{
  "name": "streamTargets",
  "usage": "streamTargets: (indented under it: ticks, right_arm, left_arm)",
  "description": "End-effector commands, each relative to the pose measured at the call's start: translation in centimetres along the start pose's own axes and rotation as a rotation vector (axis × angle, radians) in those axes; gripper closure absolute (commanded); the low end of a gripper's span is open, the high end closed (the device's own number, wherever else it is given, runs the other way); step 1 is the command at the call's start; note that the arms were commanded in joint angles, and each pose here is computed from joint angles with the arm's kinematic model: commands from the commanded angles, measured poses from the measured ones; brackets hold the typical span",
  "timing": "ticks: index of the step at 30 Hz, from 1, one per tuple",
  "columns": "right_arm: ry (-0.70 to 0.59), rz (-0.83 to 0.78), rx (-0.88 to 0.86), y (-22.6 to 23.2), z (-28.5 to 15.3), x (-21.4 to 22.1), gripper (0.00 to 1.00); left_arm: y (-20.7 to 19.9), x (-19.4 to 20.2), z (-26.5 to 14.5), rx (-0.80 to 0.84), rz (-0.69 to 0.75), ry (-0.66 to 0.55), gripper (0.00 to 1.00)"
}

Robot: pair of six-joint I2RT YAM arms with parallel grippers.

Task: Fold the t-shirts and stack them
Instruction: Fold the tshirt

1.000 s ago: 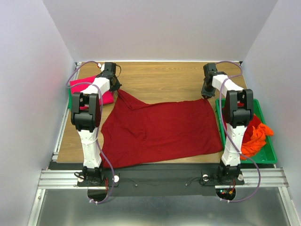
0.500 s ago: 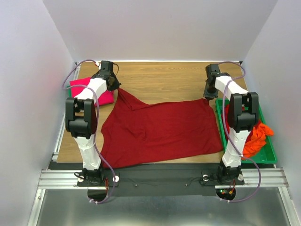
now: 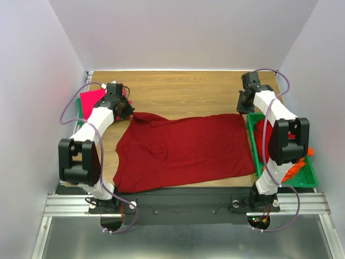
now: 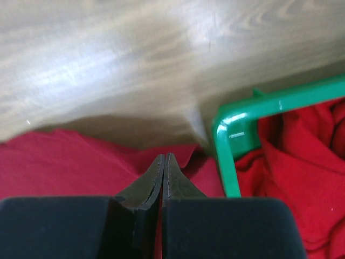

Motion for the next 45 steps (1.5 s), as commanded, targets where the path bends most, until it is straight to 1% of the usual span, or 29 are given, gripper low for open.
streamTargets:
  ticks: [1,3,5,6,8,12,13,17,18,19,21,23,28,30,32,35,41,43,45]
  right_arm:
    - [-0.032,-0.018,-0.038,-0.5,-2.0,0.1,1.00]
    - [-0.032,-0.020,-0.034,-1.1,-2.4,0.6,1.00]
    - [-0.027,-0.029,-0.028,-1.4,-2.6,1.2,1.00]
    - [-0.034,-0.029,-0.030,-1.6,-3.0,1.2,1.00]
    - [-0.039,-0.032,-0.027,-1.8,-3.3,1.4,1.00]
    - [-0.048,-0.038,-0.027,-2.4,-4.0,1.9,1.00]
    - [-0.057,-0.038,-0.035,-2.5,-4.4,2.0,1.00]
    - [-0.049,-0.043,-0.038,-3.1,-4.8,3.0,1.00]
    - [-0.046,-0.046,-0.041,-3.3,-4.9,3.3,1.00]
    - [-0.032,-0.048,-0.036,-3.6,-4.7,4.0,1.00]
    - [-0.045,-0.046,-0.042,-4.0,-5.3,4.4,1.00]
    - [-0.042,-0.046,-0.038,-4.6,-5.5,5.3,1.00]
    - [-0.040,-0.048,-0.027,-5.7,-5.9,6.9,1.00]
    - [-0.028,-0.051,-0.028,-6.0,-5.9,7.6,1.00]
    - [-0.037,-0.049,-0.033,-6.2,-6.2,7.8,1.00]
    - [-0.040,-0.048,-0.029,-6.4,-6.4,8.0,1.00]
    - [-0.046,-0.053,-0.008,-6.6,-6.2,8.1,1.00]
    - [-0.053,-0.053,0.011,-6.8,-6.0,8.1,1.00]
    - [-0.054,-0.056,0.023,-6.9,-5.8,8.1,1.00]
  left_arm:
    - [-0.3,0.6,-4.1,0.063,-0.063,-0.063,1.00]
    - [-0.3,1.0,-6.0,0.077,-0.094,-0.091,1.00]
    - [0.1,2.4,-6.6,0.083,-0.114,-0.074,1.00]
    - [0.0,2.6,-7.7,0.104,-0.125,-0.095,1.00]
    - [0.2,4.2,-8.2,0.114,-0.153,-0.070,1.00]
    - [0.8,6.4,-10.5,0.123,-0.195,-0.072,1.00]
    - [0.9,6.8,-11.3,0.135,-0.209,-0.089,1.00]
    - [1.4,8.5,-12.9,0.139,-0.224,-0.090,1.00]
    - [1.3,9.1,-13.2,0.140,-0.228,-0.070,1.00]
    - [1.4,9.5,-13.8,0.143,-0.232,-0.083,1.00]
    - [1.3,10.5,-14.4,0.141,-0.227,-0.063,1.00]
    - [1.5,11.2,-15.2,0.134,-0.254,-0.085,1.00]
    - [1.6,13.4,-16.8,0.148,-0.273,-0.058,1.00]
    - [1.8,13.9,-17.2,0.146,-0.289,-0.042,1.00]
    - [1.8,13.9,-18.1,0.168,-0.308,-0.061,1.00]
    - [2.3,13.8,-19.5,0.158,-0.320,-0.081,1.00]
    - [2.7,14.4,-20.0,0.169,-0.330,-0.068,1.00]
    - [3.0,14.4,-20.5,0.162,-0.343,-0.091,1.00]
    - [3.4,14.7,-20.7,0.142,-0.339,-0.086,1.00]
Point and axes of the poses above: each gripper's point midway between its finger pads, its own z axis out along the fingers, its own y axis along the line the jaws close on, x = y × z, the point moved 9 cm from there along -z, back along the fingers, and after that the axes turned 12 degrees about z, right-handed, at the moved point
